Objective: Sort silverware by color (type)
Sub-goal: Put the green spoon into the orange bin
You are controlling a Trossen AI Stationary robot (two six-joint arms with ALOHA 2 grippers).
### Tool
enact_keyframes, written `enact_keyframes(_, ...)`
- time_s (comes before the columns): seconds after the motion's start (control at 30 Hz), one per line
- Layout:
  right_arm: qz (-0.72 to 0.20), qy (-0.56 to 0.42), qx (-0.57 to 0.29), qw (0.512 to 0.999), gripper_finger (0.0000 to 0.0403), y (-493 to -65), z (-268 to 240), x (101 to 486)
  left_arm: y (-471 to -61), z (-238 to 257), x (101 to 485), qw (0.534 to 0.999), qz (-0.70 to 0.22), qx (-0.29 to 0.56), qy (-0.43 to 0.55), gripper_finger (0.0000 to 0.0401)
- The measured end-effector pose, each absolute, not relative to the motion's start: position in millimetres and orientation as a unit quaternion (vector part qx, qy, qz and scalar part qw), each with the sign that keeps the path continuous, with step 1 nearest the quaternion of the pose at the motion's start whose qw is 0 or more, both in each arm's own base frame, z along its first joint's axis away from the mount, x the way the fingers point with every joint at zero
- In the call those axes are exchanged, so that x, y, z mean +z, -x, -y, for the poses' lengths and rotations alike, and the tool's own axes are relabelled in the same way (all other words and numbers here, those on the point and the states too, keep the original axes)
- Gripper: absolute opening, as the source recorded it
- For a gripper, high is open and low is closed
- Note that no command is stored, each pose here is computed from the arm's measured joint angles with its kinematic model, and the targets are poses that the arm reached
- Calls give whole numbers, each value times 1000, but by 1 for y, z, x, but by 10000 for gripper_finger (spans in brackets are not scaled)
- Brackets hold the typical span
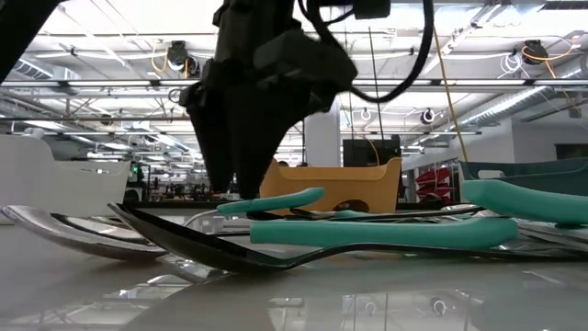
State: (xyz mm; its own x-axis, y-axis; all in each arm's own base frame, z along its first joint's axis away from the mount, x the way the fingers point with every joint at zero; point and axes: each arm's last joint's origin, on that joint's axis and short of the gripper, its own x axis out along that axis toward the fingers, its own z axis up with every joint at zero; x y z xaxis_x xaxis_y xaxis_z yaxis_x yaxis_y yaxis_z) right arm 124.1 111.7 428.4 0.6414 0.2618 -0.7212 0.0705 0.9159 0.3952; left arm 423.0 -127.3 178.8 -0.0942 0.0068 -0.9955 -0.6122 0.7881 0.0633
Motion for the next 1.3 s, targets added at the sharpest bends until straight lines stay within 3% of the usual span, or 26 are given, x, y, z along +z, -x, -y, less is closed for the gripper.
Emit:
enact_keyframes(0.73, -407, -242, 14, 881, 171, -128, -114, 428, -425, 117, 174, 641, -695, 258, 200, 232)
enact_keyframes(1.03, -412, -251, 7, 876, 171, -134, -120, 425, -417, 115, 151, 629, -706, 265, 192, 230)
enact_keyframes(1.17, -414, -249, 5, 875, 171, -136, -121, 424, -418, 120, 150, 638, -701, 254, 195, 210)
enact_keyframes(1.3, -413, -250, 6, 876, 171, -136, -121, 424, -419, 121, 149, 640, -692, 263, 206, 164)
